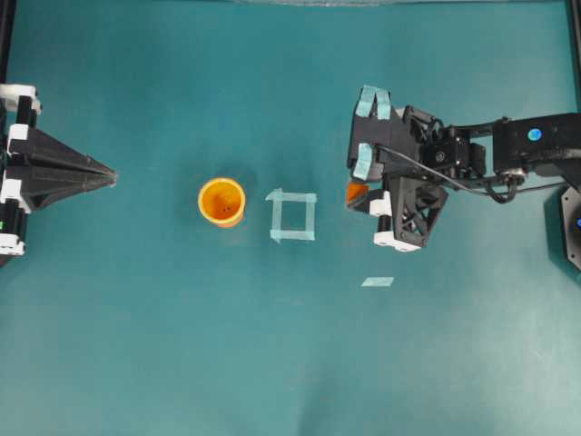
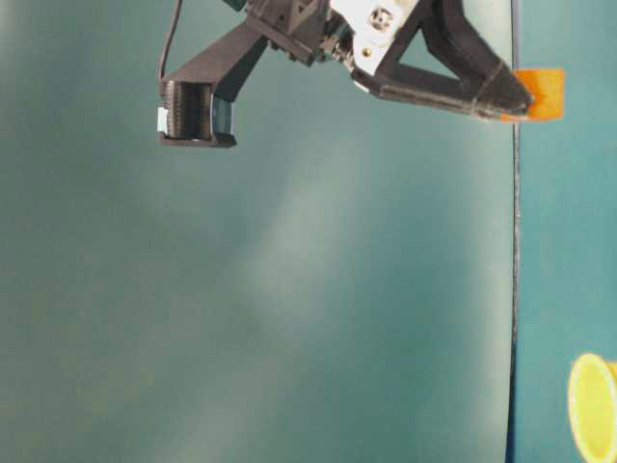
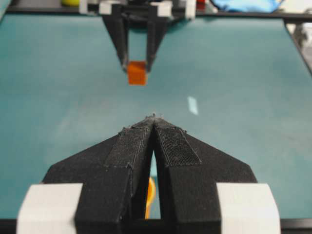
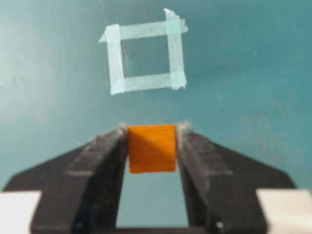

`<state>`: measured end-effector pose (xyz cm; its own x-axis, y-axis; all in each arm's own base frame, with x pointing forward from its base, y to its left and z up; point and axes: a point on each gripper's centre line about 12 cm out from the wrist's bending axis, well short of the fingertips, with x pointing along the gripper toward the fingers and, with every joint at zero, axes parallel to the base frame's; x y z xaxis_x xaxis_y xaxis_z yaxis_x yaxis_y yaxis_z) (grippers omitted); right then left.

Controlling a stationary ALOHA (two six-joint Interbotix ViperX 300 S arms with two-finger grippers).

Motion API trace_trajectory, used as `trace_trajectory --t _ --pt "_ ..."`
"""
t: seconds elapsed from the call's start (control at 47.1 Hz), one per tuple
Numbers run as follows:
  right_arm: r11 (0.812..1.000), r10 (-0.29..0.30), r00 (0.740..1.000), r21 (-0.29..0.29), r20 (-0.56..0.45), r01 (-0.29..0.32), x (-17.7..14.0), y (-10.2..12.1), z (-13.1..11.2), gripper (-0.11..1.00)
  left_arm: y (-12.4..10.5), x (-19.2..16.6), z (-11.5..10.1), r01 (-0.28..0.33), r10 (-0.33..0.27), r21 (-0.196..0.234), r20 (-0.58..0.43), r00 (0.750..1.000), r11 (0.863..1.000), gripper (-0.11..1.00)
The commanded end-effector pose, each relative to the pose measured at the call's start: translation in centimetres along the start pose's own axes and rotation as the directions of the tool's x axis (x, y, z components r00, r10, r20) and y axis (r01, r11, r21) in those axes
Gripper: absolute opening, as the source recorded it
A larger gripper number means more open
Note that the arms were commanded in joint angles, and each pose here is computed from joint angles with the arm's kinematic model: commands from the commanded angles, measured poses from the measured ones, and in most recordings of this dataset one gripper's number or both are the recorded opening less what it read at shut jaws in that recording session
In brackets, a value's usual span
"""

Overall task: Move the block backward with right arm.
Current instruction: 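Lower the right gripper and close it on the orange cube, then lift the cube and carry it backward toward the far table edge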

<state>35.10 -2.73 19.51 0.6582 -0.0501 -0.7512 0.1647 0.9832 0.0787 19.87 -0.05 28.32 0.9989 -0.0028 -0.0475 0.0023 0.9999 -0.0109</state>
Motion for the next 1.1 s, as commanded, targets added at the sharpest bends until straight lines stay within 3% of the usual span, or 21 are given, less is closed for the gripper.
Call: trace_trajectory --t 0.0,0.616,1.083 --pt "1.000 -0.011 0.998 0.030 0.058 0.009 -1.1 -0.7 1.7 0.40 0.0 0.2 1.3 -0.001 0.001 0.003 0.031 1.000 1.000 0.00" --pt "0.975 -0.155 0.985 0.173 0.077 0.140 -1.3 -8.1 3.3 0.40 0.0 0.2 1.3 -0.001 0.001 0.003 0.031 1.000 1.000 0.00" --pt "0.944 -0.253 0.967 0.229 0.036 0.238 -1.0 -13.4 4.9 0.40 0.0 0.2 1.3 -0.001 0.001 0.003 0.032 0.999 1.000 0.00"
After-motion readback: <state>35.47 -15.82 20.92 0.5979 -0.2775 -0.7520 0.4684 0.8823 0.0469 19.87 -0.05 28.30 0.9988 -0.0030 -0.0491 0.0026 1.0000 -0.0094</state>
